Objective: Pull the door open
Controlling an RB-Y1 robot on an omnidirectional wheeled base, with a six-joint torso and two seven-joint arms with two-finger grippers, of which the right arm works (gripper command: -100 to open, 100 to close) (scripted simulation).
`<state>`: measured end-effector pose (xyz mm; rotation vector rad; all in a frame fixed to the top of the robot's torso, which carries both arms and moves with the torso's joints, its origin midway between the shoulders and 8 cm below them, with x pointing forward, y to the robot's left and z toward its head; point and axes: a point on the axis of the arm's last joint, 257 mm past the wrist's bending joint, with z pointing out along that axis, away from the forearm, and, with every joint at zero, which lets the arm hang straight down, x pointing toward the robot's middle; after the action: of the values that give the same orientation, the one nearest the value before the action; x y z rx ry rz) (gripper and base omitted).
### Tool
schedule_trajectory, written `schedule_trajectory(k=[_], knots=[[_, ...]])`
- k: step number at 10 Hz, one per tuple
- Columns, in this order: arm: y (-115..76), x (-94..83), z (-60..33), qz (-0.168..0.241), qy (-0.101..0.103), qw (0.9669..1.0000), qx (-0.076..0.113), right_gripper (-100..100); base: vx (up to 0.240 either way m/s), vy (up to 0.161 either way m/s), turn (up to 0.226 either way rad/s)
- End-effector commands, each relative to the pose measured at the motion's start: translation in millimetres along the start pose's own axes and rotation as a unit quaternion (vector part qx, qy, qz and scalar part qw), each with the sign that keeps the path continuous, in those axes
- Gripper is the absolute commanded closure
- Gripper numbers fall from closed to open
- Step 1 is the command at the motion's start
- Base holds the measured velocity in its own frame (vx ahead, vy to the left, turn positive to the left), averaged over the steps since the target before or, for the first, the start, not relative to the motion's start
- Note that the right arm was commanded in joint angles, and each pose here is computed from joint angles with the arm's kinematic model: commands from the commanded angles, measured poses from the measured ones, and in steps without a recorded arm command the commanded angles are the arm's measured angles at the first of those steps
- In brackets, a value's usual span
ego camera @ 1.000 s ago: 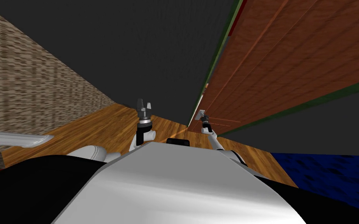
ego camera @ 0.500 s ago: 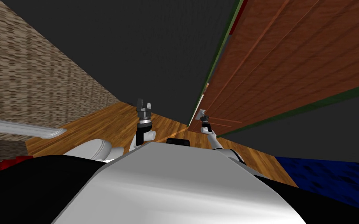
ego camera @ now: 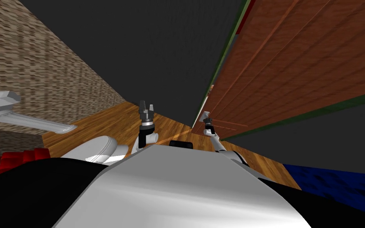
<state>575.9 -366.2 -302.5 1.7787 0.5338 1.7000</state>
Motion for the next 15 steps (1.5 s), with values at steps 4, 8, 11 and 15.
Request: schedule_trajectory(k=[4, 8, 11, 15], knots=[[-16.2, 18.8, 0.8, 0.107, 0.002, 0.9943, 0.0, -100, -0.117, -0.04, 0.003], [-29.6, 32.2, 0.4, 0.202, 0.0, 0.9793, 0.002, -100, -0.101, -0.01, 0.014], [-39.4, 42.3, -0.1, 0.27, -0.002, 0.9629, 0.003, -100, -0.09, -0.045, 0.007], [-50.8, 54.4, -0.9, 0.347, -0.005, 0.9377, 0.006, -100, -0.094, -0.031, 0.006]])
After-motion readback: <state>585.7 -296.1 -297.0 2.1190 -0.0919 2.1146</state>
